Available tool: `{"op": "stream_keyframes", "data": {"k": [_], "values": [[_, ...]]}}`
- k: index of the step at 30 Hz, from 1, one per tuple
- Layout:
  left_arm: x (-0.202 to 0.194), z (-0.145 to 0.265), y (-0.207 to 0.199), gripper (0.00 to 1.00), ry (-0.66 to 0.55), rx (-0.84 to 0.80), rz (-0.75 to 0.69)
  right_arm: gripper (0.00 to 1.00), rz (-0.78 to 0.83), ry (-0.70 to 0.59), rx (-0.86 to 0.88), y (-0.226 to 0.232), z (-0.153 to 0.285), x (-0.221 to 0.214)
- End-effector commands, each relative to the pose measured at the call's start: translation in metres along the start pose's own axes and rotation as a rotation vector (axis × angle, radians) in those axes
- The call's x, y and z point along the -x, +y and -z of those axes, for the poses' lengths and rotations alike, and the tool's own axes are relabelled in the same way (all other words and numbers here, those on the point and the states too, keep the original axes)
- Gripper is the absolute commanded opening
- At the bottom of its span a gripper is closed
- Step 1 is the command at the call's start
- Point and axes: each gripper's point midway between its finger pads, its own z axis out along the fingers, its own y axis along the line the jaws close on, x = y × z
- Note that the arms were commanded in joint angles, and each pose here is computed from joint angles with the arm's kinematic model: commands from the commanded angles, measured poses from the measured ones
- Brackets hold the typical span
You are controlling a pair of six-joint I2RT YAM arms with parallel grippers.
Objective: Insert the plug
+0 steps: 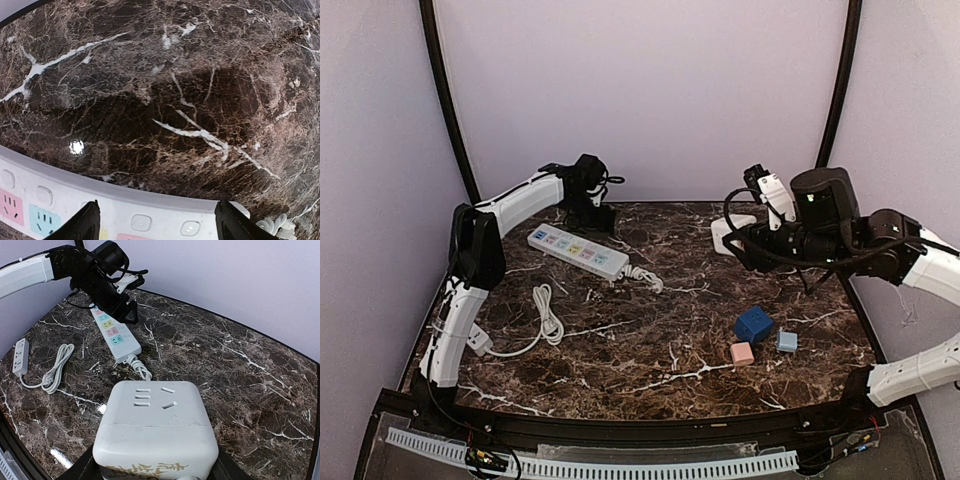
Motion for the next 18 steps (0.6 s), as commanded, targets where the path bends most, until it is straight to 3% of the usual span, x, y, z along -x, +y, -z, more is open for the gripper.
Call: {"op": "stream_keyframes", "data": {"k": [1, 18], "values": [[-0.002, -0.001, 0.015, 0.79, 0.036, -0.001, 0.005, 0.00, -0.044, -0.057, 0.032, 0.010, 0.003, 0.020], [0.015, -0.032, 0.049, 0.78, 0.022, -0.043, 0.081, 0.00, -0.048, -0.042, 0.030, 0.022, -0.019, 0.025]]}}
